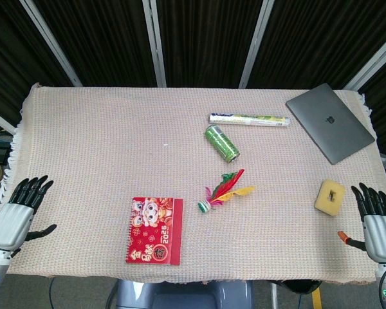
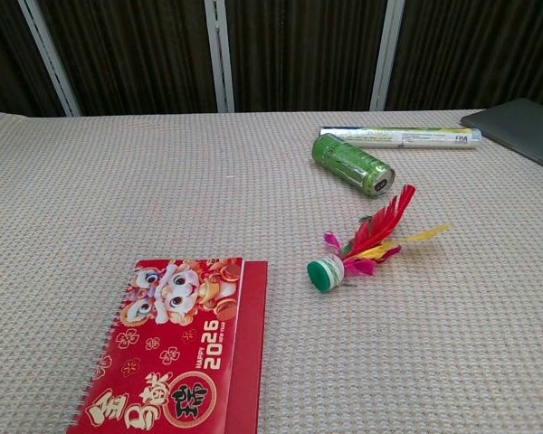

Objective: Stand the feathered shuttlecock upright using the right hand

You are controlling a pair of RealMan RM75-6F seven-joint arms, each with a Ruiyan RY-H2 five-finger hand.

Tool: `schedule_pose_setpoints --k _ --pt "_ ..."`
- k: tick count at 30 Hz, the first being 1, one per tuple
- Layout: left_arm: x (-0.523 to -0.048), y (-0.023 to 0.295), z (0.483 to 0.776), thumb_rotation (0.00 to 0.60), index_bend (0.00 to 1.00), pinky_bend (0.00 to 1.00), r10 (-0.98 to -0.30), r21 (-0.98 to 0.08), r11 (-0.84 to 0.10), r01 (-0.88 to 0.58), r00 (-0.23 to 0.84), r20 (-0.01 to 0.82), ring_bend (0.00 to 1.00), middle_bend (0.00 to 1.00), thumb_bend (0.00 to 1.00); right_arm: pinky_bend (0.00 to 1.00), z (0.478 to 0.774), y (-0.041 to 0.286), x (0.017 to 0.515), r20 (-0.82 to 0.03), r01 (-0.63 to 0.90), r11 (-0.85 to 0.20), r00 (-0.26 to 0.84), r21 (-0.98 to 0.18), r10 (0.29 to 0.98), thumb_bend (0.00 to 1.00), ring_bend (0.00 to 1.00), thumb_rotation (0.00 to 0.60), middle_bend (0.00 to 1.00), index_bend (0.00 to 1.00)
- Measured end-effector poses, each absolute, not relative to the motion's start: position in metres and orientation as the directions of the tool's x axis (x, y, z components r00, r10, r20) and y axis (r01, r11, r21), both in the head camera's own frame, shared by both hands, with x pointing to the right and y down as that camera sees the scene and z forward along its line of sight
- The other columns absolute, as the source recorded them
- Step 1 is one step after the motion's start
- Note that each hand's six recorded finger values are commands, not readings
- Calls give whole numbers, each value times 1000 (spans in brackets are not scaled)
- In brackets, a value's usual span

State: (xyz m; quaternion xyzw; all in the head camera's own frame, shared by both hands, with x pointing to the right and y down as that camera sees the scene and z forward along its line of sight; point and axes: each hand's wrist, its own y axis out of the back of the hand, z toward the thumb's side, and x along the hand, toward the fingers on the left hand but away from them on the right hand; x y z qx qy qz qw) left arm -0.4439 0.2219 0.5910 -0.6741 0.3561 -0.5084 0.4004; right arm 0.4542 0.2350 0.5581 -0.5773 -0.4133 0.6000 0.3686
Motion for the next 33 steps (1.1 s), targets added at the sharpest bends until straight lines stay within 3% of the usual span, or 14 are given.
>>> schedule_pose_setpoints --k 9,12,19,24,33 --pt "-441 223 591 600 0 0 -889 -904 -420 -75 234 394 0 0 12 0 561 236 455 -400 31 -399 -59 -916 914 16 0 600 0 1" --pt "-440 222 590 600 0 0 -889 -904 -420 -77 238 392 0 0 11 0 563 236 450 -403 35 -402 -43 -915 914 37 0 600 0 44" --pt "-438 218 590 600 0 0 -887 -900 -425 -98 243 392 0 0 11 0 577 238 407 -407 79 -416 110 -906 907 116 0 600 0 258" --pt "-437 219 593 600 0 0 -878 -892 -443 -91 248 410 0 0 12 0 596 231 365 -388 76 -418 254 -905 886 127 0 600 0 359" --pt "-438 216 599 600 0 0 -876 -888 -452 -82 228 425 0 0 11 0 631 211 322 -403 84 -464 377 -882 834 147 0 600 0 419"
